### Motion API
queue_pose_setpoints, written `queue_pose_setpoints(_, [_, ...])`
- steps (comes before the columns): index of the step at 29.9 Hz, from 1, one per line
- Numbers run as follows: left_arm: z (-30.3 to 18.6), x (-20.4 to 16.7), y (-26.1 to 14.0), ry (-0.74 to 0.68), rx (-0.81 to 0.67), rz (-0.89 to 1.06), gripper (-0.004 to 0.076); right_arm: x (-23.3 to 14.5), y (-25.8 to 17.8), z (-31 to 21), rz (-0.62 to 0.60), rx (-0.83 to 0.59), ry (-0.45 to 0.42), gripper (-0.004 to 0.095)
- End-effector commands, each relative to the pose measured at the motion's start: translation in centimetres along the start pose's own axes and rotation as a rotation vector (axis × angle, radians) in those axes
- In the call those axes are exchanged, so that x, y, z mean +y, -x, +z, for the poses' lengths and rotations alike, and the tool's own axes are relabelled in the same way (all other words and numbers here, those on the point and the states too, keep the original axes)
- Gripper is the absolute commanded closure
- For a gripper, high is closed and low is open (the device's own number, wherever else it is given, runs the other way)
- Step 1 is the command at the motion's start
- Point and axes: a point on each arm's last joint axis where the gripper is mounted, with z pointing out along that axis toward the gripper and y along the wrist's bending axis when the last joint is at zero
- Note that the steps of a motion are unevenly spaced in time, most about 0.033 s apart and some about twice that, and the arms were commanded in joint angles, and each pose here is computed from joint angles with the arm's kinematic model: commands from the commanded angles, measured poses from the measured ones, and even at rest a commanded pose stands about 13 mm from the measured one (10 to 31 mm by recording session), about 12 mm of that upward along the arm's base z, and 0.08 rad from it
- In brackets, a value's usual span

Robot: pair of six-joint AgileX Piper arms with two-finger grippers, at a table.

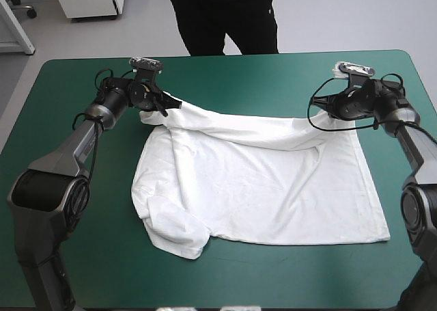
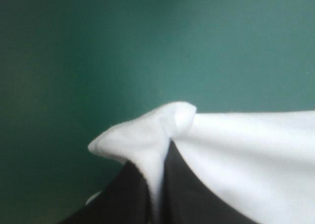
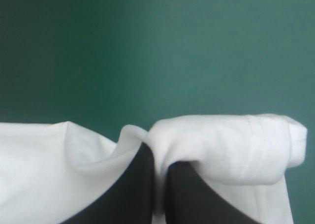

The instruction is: Fold the cloth

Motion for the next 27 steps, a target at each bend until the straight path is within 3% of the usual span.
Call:
queue_pose_setpoints(1, [-1.5,0.4,1.8,0.01,-0.121,-0.032,0.0684,0.7,2.5,-1.6,-0.037,-0.094,0.019,0.0843])
queue_pose_setpoints(4, [-0.3,0.3,1.2,0.009,-0.082,-0.014,0.0521,0.9,3.2,-1.3,-0.077,-0.074,0.028,0.0606])
queue_pose_setpoints(7, [-0.5,0.3,1.4,0.008,-0.087,-0.015,0.0256,1.2,4.0,-1.9,-0.077,-0.082,0.035,0.0305])
queue_pose_setpoints(10, [-2.0,0.4,2.6,0.006,-0.108,-0.015,0.0088,1.4,4.6,-2.9,-0.091,-0.074,0.032,0.0252])
queue_pose_setpoints(12, [-3.7,0.3,3.6,0.004,-0.117,-0.013,0.0076,1.6,5.0,-3.8,-0.102,-0.056,0.03,0.0292])
queue_pose_setpoints(16, [-8.1,0.3,5.2,0.003,-0.114,0.003,0.0125,2.1,5.2,-6.2,-0.115,-0.004,0.037,0.0357])
queue_pose_setpoints(27, [-19.9,-0.2,4.3,-0.011,-0.034,0.092,0.0254,2.9,3.5,-14.7,-0.145,0.046,0.05,0.0386])
